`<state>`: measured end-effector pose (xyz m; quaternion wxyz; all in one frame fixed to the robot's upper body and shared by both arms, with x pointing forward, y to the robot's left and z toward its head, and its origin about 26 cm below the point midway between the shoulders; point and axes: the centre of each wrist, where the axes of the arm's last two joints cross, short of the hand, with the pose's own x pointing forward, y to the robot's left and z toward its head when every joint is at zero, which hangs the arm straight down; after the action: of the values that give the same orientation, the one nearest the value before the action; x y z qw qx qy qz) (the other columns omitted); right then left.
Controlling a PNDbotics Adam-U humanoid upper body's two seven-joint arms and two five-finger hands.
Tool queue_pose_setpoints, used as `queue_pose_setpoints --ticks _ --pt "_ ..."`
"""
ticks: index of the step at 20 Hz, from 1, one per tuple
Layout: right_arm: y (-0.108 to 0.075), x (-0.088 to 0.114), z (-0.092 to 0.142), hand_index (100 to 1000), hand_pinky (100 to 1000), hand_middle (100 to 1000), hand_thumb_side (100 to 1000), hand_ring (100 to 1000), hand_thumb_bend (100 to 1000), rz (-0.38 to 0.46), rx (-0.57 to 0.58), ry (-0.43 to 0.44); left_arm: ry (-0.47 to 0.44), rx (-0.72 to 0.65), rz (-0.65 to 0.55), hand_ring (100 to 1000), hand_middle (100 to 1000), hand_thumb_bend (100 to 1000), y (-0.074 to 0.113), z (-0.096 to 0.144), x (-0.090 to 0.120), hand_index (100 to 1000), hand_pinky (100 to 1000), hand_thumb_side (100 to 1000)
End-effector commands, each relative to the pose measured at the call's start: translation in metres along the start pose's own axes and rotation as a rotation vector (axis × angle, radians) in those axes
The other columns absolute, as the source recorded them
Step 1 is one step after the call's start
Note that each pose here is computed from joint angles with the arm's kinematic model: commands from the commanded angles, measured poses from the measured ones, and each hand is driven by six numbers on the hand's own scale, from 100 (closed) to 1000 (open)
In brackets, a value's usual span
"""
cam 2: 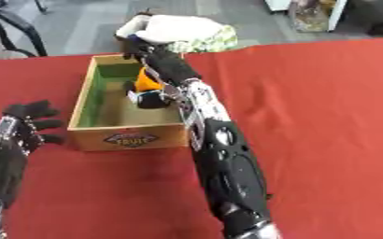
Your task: Pick up objects on the table and place them in the box.
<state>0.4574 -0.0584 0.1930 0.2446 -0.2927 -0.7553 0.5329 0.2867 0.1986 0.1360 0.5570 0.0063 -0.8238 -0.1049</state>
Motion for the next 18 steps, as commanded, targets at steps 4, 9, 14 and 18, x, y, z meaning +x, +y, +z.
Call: queue_pose_setpoints --ticks 4,9,14,18 --pt "-0.028 -0.004 -0.004 902 824 851 239 888 162 0.036 -0.098 0.004 -0.023 0.002 -0.008 726 702 100 0.002 -0.001 0.005 823 621 951" --pt "-0.042 -0.023 0.003 861 739 792 130 823 100 -0.064 -0.184 0.031 -0.021 0.005 -0.009 726 702 100 0.002 -0.001 0.004 823 620 952" --pt "-0.056 -0.054 0.018 827 682 732 156 777 100 -0.188 -0.249 0.098 -0.020 0.008 -0.013 726 701 100 0.003 -0.001 0.004 823 620 949" --pt "-0.067 -0.080 0.035 815 660 711 181 760 100 -0.247 -0.292 0.175 -0.018 0.012 -0.016 726 701 100 0.004 0.000 0.003 823 620 948"
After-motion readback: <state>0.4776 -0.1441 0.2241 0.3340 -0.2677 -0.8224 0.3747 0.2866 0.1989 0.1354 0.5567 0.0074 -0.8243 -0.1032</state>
